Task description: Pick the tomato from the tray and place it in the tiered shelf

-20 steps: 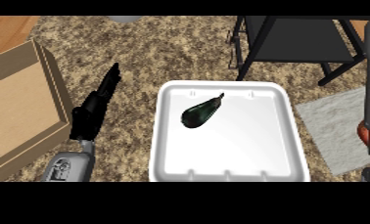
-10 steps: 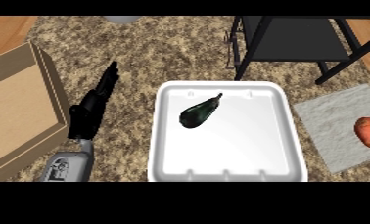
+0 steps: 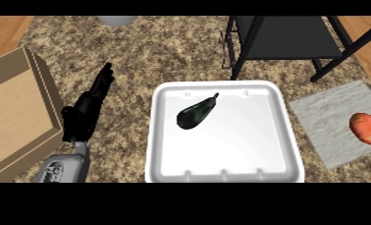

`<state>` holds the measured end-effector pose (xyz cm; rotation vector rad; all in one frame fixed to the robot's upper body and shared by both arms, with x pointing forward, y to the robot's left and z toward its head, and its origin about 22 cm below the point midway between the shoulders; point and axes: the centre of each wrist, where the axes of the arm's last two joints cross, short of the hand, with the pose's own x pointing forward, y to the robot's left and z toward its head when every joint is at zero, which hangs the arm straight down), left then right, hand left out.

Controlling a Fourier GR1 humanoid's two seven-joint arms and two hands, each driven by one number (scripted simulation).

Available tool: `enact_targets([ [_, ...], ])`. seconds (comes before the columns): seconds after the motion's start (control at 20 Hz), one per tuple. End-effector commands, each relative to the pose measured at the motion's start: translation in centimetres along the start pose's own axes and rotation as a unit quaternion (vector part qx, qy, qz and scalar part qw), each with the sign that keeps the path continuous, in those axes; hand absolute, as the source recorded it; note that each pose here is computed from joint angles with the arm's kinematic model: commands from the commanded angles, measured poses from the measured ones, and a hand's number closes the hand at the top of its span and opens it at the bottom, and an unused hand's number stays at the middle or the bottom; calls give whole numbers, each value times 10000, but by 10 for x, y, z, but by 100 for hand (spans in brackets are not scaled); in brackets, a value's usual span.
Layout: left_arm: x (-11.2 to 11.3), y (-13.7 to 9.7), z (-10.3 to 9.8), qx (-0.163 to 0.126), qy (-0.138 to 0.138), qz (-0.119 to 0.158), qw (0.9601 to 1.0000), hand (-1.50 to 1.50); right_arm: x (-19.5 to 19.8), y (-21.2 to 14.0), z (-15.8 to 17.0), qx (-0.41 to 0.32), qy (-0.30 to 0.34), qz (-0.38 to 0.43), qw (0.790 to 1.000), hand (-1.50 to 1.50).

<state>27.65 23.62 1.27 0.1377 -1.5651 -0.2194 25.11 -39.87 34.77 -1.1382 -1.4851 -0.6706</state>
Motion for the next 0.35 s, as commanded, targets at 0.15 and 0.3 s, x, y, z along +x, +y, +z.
enact_targets([
  [0.15,-12,2,14,54,5,53,10000,0,-22,-103,-9,341,-28,627,9974,-150],
  [0.3,0,-5,4,63,-7,-78,9999,0,-53,-136,2,481,53,563,9972,-150],
])
